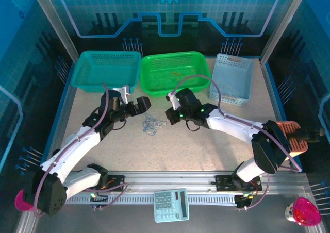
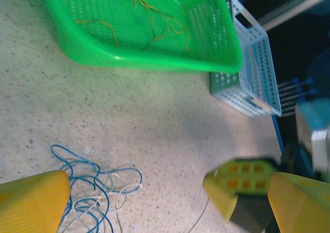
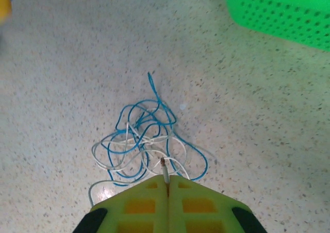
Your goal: Untangle the cables
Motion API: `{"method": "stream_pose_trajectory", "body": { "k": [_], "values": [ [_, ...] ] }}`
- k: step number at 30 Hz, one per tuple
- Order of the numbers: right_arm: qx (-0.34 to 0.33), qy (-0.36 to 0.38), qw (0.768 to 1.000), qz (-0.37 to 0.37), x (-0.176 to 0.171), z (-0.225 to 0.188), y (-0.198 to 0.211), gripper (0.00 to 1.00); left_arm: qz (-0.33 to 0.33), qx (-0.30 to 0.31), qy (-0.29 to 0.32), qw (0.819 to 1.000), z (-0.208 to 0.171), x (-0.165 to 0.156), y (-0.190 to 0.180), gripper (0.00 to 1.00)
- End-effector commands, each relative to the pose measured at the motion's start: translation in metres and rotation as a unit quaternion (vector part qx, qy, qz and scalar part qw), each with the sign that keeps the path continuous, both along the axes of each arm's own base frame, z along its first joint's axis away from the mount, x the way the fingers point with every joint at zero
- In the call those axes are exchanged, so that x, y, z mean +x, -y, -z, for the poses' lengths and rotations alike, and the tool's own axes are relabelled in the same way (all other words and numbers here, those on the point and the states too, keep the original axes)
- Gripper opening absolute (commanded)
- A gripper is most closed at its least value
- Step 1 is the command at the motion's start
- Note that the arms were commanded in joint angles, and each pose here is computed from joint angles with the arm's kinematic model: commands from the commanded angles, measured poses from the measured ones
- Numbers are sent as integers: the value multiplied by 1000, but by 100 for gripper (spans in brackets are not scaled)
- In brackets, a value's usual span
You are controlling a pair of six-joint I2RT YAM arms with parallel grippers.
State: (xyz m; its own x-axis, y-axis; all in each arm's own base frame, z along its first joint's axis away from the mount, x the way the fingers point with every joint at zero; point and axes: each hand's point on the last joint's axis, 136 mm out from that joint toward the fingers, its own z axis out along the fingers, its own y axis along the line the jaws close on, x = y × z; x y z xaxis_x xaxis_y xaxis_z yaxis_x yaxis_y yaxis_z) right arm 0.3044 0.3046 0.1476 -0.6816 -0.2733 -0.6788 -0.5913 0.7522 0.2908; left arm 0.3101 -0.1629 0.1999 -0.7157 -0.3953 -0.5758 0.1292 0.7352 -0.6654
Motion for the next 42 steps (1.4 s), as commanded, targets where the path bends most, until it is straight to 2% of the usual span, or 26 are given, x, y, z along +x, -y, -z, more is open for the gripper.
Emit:
{"method": "stream_pose_trajectory", "body": {
  "k": [1, 4, 11, 16, 23, 27, 33, 42],
  "values": [
    [72, 13, 997, -5, 9, -49, -10, 0, 67, -15, 53, 996, -10, -10, 16, 97],
    [92, 17, 996, -10, 12, -65, -14, 0, 96, -7, 64, 993, -4, -17, 28, 91],
    [126, 31, 991, -17, 16, -99, -18, 0, 159, 69, 83, 981, 12, -19, 70, 85],
    [135, 40, 990, -19, 14, -115, -17, 0, 131, 116, 72, 982, 31, 4, 73, 77],
    [161, 63, 985, -14, 10, -149, -7, 0, 124, 113, 59, 984, 53, 17, 81, 53],
    [179, 78, 981, -8, 12, -171, 2, 0, 133, 107, 38, 985, 68, 16, 87, 42],
    [212, 107, 971, -4, 14, -212, 14, 0, 144, 95, 13, 985, 86, 12, 93, 17],
    [259, 164, 952, 10, 21, -281, 36, 0, 160, 83, -8, 984, 104, 4, 104, 14]
  ]
}}
